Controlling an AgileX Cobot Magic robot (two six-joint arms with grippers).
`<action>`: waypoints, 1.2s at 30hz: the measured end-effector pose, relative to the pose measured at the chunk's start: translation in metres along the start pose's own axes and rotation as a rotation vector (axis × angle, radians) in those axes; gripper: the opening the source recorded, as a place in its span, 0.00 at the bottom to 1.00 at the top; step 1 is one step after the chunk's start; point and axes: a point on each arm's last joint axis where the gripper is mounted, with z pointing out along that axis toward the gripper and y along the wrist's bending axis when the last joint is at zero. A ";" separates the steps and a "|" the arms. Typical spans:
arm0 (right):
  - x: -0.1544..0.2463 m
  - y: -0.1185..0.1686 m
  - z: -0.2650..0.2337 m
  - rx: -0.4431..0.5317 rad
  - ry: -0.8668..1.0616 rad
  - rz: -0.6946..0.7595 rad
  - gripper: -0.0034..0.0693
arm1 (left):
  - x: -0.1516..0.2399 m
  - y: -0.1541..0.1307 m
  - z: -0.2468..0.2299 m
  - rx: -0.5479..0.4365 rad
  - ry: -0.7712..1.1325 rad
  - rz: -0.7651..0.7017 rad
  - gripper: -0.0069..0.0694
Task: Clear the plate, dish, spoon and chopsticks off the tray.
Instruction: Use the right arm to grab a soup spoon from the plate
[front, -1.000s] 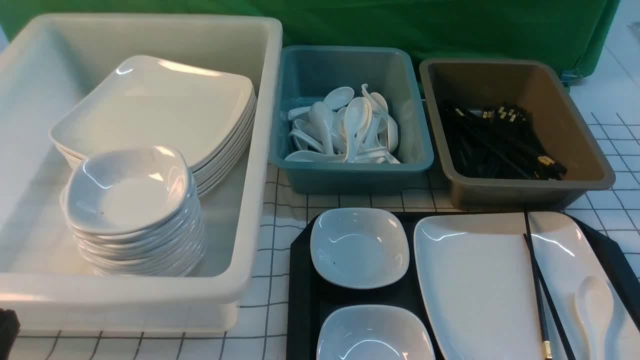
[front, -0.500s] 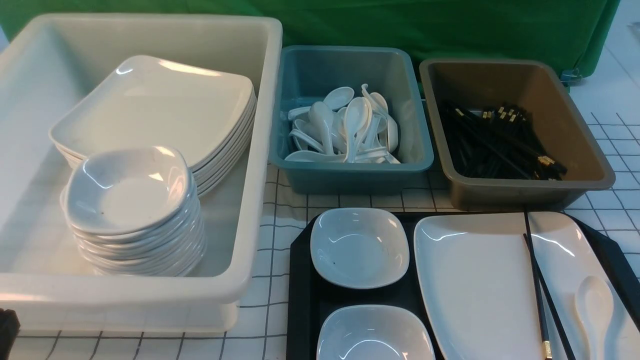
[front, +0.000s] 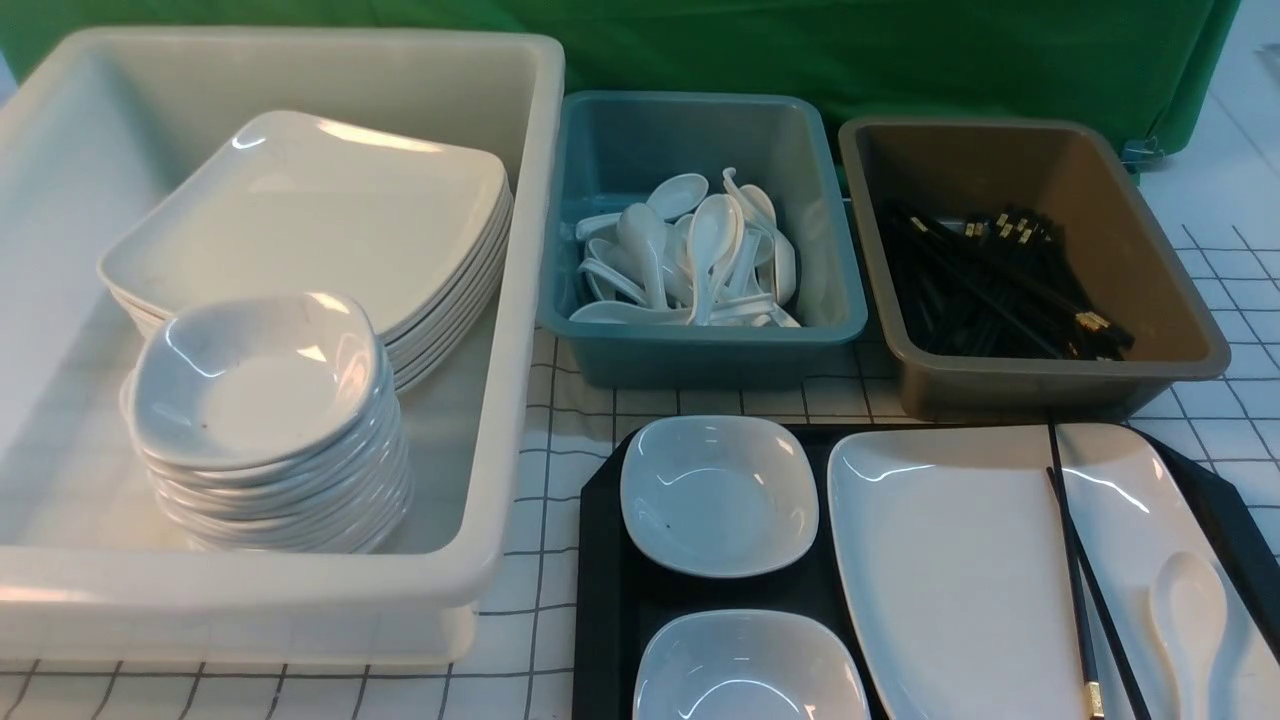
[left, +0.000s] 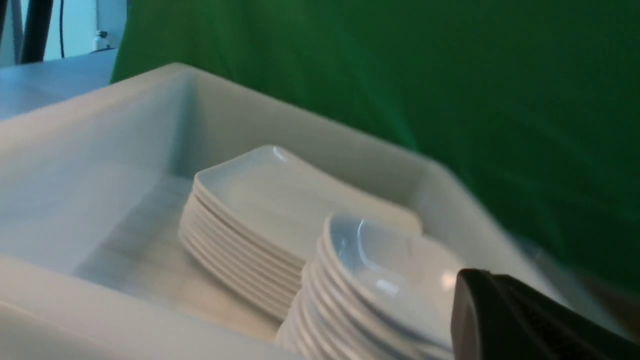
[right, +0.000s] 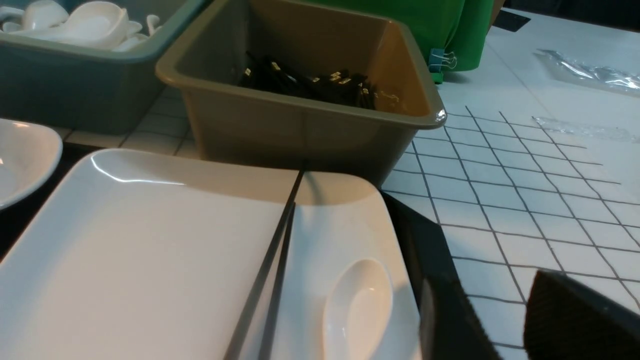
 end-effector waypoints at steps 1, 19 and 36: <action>0.000 0.000 0.000 0.000 0.000 0.000 0.39 | -0.003 0.000 0.000 0.000 -0.033 -0.031 0.10; -0.031 -0.009 -0.006 -0.033 -0.370 0.727 0.38 | -0.088 -0.031 -0.021 0.206 -0.605 -0.172 0.10; -0.096 -0.004 -0.014 -0.179 -0.036 0.607 0.07 | -0.114 -0.088 0.096 0.049 0.756 0.198 0.10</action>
